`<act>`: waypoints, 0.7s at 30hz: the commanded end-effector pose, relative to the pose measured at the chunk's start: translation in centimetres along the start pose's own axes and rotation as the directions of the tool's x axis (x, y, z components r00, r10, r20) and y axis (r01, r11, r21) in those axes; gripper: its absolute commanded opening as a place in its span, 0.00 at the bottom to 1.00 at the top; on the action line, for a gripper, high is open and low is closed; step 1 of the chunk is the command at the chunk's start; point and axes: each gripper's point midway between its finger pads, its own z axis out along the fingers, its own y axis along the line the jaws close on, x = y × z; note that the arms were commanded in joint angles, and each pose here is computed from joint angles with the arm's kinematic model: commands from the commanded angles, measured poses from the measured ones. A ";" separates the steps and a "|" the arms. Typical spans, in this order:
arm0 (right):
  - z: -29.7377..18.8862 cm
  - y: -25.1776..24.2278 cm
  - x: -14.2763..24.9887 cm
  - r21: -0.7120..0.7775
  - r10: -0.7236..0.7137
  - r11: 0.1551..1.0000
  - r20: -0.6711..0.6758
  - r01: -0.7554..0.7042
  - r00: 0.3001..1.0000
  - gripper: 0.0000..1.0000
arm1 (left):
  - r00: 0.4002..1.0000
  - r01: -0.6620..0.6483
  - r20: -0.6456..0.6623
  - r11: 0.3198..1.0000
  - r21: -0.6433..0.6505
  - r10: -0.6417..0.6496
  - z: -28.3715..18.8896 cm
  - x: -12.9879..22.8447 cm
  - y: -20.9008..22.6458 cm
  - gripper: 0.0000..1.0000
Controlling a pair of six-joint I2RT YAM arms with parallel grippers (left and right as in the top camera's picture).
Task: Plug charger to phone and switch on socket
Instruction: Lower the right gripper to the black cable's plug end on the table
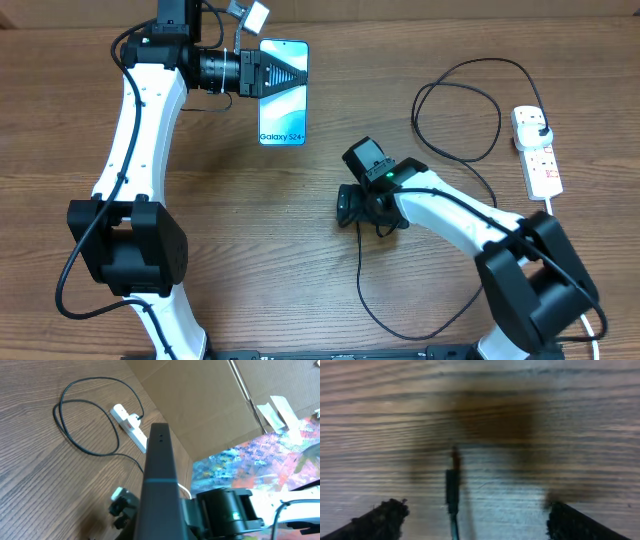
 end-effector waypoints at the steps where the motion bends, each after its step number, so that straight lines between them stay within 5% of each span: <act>1: -0.2 0.5 -0.9 -0.001 -0.018 1.000 0.031 0.018 0.999 0.84 | 1.000 -0.019 0.015 1.000 0.017 0.018 -0.5 -0.4 0.0 0.04; 21: 1.2 1.7 0.5 0.001 -0.071 0.997 -0.001 0.071 0.997 0.48 | 0.999 -0.044 0.020 0.999 0.009 0.044 -0.5 -0.7 0.1 0.04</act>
